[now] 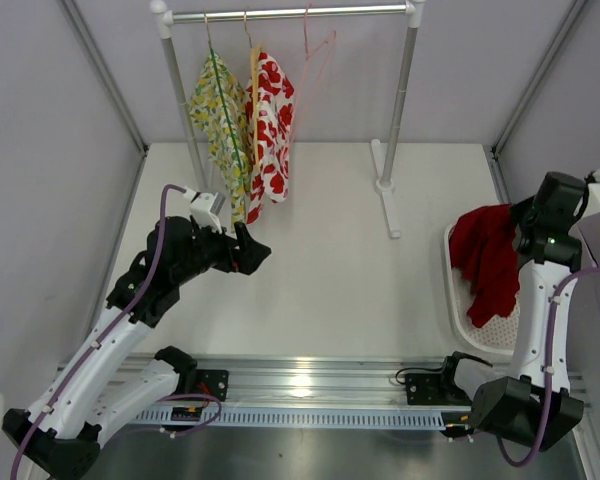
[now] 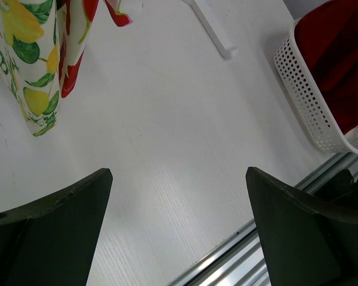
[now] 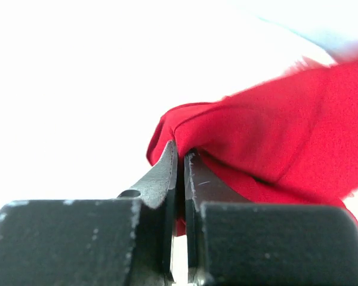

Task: Place the skirt on the hanger

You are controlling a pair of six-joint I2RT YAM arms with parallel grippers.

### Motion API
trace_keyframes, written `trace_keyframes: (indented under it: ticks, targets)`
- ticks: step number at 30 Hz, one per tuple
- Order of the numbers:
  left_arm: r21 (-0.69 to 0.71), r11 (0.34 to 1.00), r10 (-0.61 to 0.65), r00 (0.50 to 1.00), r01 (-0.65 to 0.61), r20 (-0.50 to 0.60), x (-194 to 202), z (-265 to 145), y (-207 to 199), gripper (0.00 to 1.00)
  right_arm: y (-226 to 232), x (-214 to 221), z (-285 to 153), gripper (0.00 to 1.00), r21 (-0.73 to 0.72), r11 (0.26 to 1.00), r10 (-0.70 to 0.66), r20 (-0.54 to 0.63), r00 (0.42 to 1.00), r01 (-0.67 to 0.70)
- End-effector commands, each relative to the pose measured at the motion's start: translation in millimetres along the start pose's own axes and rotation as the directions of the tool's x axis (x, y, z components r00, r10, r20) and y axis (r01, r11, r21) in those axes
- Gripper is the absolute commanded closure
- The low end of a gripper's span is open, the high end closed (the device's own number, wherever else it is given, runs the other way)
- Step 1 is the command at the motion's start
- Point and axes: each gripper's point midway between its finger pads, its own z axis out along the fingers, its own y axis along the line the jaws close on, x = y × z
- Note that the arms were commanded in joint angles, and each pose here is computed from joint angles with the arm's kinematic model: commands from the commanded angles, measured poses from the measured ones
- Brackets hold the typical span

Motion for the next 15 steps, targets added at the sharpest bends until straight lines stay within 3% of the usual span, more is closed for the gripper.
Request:
trace_keyframes:
  ticks: [1, 6, 10, 15]
  targets:
    - [0.009, 1.000, 0.005, 0.999, -0.006, 0.049, -15, -8, -6, 0.01, 66, -54, -52, 1.00, -0.248, 0.968, -0.005, 0.097, 0.995, 0.029]
    - [-0.004, 1.000, 0.004, 0.998, -0.004, 0.055, -16, -9, -4, 0.01, 139, -86, -108, 1.00, -0.507, 0.855, -0.030, 0.168, 0.985, 0.113]
    - [-0.006, 1.000, -0.004, 0.998, 0.004, 0.068, -18, -11, -4, 0.01, 200, -106, -175, 1.00, -0.696, 0.688, -0.056, 0.232, 0.971, 0.206]
    - [-0.020, 1.000, -0.006, 0.996, 0.008, 0.090, -24, -15, -4, 0.01, 242, -90, -235, 1.00, -0.800, 0.527, -0.121, 0.264, 0.957, 0.288]
